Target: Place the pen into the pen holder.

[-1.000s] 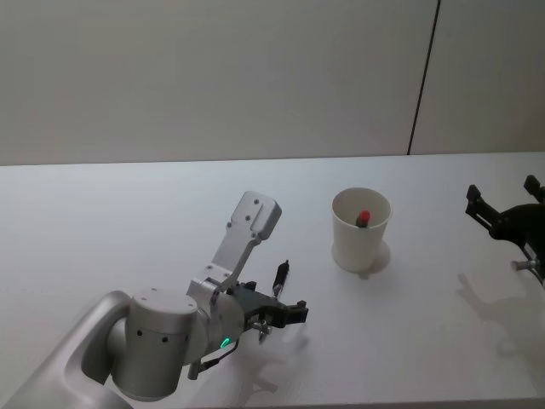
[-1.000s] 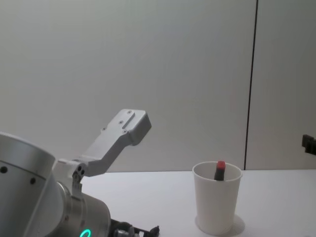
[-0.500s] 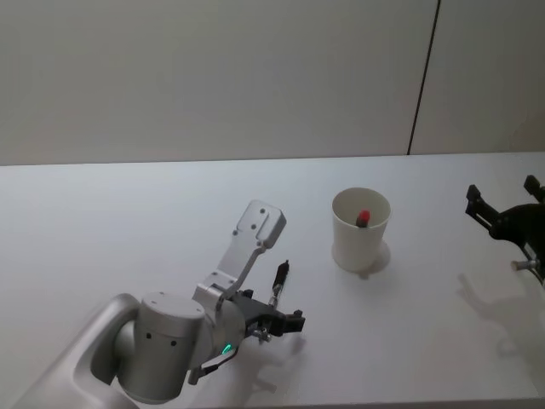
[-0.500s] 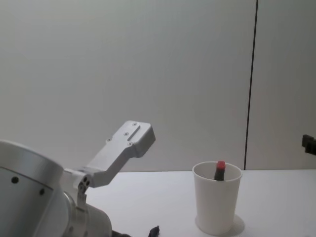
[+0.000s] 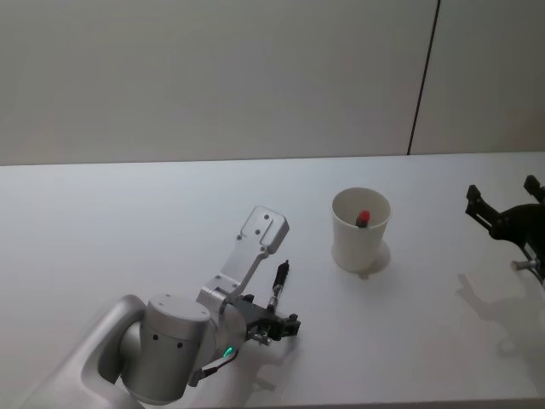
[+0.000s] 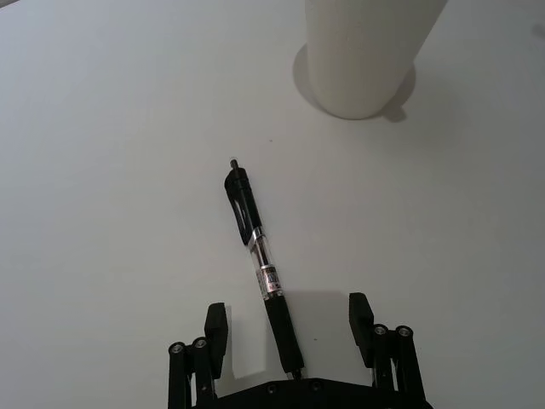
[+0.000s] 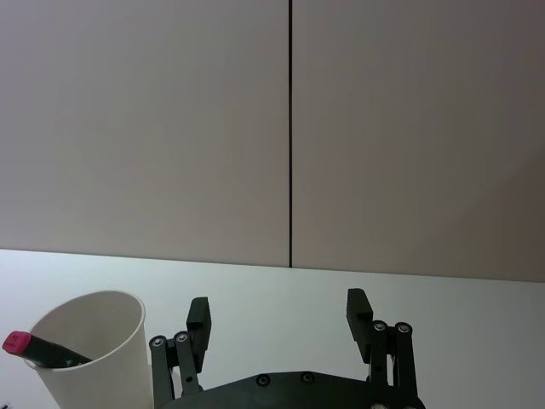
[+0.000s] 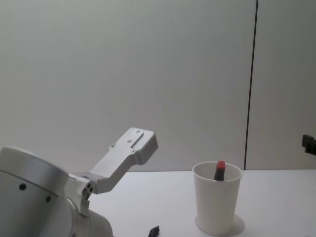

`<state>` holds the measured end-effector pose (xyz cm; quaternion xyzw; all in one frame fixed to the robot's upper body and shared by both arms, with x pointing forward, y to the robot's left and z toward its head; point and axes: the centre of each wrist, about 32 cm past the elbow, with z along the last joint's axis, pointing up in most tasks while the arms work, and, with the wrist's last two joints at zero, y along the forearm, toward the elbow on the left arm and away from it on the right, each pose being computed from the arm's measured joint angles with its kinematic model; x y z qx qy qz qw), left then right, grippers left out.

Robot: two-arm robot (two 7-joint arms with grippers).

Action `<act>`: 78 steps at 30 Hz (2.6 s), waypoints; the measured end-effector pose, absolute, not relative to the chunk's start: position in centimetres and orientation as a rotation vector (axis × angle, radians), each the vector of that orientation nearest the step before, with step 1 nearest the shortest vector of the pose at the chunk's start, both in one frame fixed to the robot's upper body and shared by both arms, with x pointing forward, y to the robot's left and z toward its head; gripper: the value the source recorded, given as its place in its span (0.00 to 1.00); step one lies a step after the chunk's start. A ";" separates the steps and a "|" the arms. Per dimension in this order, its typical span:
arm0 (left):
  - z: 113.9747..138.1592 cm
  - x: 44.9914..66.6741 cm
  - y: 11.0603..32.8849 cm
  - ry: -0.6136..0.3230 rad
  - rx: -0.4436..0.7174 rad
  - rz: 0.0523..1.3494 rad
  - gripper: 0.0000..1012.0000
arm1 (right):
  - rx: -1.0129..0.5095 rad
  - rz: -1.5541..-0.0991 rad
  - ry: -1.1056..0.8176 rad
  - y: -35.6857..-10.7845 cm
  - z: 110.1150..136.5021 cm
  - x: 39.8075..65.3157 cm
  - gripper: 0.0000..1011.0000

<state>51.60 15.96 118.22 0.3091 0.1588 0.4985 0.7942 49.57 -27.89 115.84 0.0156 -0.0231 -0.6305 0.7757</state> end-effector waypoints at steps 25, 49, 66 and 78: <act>117.6 51.7 16.1 0.350 0.705 1.083 0.18 | 0.034 -1.365 -0.050 -27.9 115.8 49.6 0.99; 117.5 51.3 16.1 0.310 0.698 1.102 0.12 | 0.034 -1.365 -0.050 -27.9 115.8 49.6 0.99; 119.6 49.4 17.0 0.140 0.553 1.212 0.12 | 0.034 -1.365 -0.050 -27.9 115.8 49.6 0.99; 120.7 48.0 17.7 -0.011 0.426 1.272 0.12 | 0.034 -1.365 -0.050 -27.9 115.8 49.6 0.99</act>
